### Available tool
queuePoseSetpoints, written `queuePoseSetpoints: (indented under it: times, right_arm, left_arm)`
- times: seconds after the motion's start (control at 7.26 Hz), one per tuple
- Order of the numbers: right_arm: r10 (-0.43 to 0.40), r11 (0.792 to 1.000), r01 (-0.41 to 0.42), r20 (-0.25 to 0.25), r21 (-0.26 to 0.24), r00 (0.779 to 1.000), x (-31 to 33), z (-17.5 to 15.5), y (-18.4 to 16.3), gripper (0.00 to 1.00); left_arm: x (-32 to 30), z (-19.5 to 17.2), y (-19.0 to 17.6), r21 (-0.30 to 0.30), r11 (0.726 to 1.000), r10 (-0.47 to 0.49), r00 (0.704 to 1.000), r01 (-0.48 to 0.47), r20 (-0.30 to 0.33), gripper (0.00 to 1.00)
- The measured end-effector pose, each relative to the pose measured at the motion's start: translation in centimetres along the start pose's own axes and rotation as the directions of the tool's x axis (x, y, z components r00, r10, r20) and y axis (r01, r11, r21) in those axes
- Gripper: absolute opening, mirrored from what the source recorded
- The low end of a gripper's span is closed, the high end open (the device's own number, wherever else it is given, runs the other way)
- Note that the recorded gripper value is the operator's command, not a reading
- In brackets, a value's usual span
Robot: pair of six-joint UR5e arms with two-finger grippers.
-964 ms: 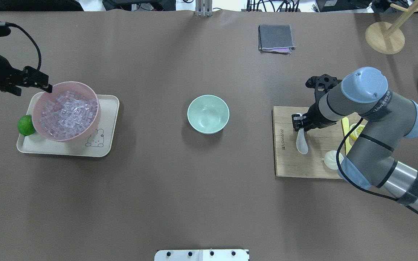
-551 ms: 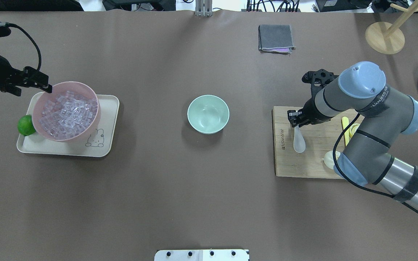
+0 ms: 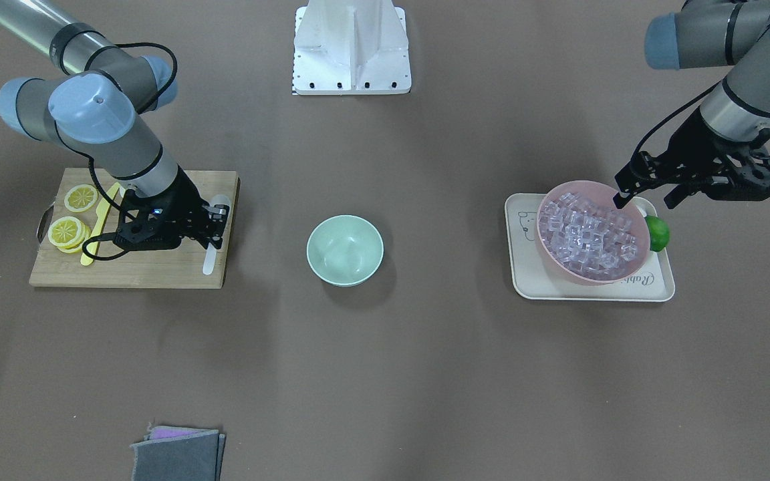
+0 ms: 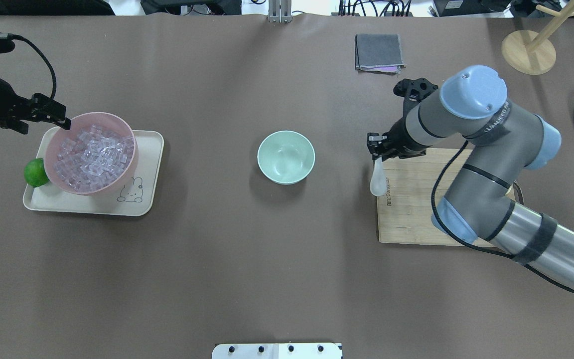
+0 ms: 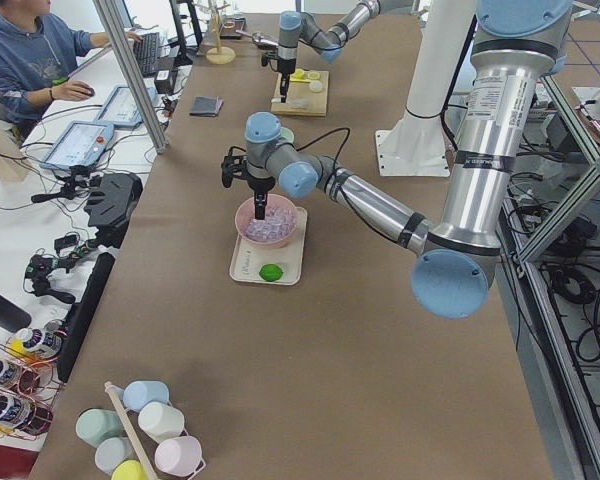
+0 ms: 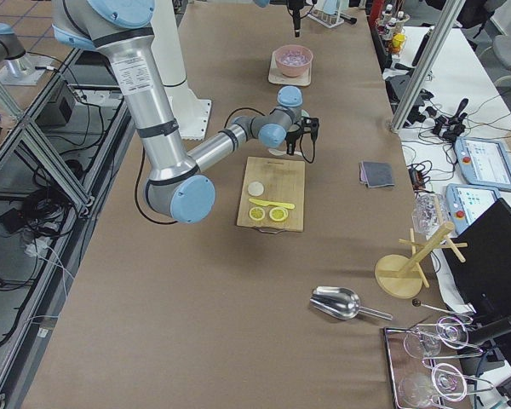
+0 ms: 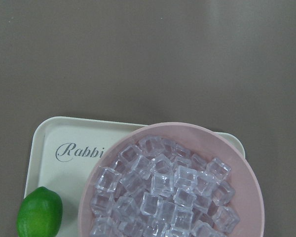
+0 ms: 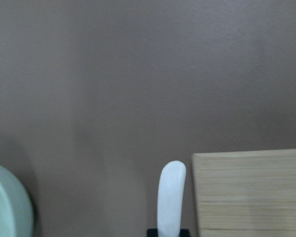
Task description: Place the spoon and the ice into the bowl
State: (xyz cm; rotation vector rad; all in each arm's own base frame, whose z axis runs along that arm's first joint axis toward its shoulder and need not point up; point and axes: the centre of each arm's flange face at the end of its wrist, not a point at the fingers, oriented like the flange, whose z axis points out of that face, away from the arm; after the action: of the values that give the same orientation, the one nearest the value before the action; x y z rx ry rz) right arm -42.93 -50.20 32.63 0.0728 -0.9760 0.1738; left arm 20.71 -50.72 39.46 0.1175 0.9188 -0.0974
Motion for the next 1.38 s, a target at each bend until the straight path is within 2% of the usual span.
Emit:
queuePoseSetpoints:
  times: [0.28,0.55,0.69,0.83,1.1,1.24,1.38]
  right_arm:
    - [0.123,0.992,-0.125,0.033,0.036,0.992,-8.0,0.3,-0.9,0.00]
    - [0.226,0.970,-0.230,0.055,0.082,0.973,-13.4,1.4,-0.2,0.00]
    - [0.262,0.957,-0.268,0.066,0.111,0.963,-14.7,1.7,0.2,0.57]
    - [0.290,0.944,-0.298,0.074,0.141,0.954,-15.4,2.2,0.6,1.00]
    - [0.302,0.937,-0.311,0.083,0.161,0.950,-16.1,2.4,1.2,1.00]
    - [0.293,0.940,-0.304,0.087,0.158,0.952,-16.1,2.1,1.3,1.00]
    - [0.276,0.947,-0.287,0.086,0.146,0.957,-15.7,1.4,0.9,1.00]
  left_arm:
    - [-0.2,0.1,0.1,-0.002,1.000,-0.001,1.000,0.001,0.003,0.97]
    - [-0.2,0.1,0.1,-0.002,1.000,-0.001,1.000,0.001,0.003,0.97]
    - [-0.3,0.2,0.1,-0.003,1.000,-0.002,1.000,0.002,0.004,0.97]
    - [-0.3,0.4,0.1,-0.005,1.000,-0.001,1.000,0.001,0.006,0.97]
    - [0.7,2.0,1.1,-0.032,0.999,0.020,1.000,-0.020,0.013,0.93]
    - [1.3,3.0,1.8,-0.043,0.998,0.038,0.999,-0.037,0.022,0.92]
    - [1.9,4.0,2.4,-0.056,0.997,0.052,0.998,-0.051,0.028,0.84]
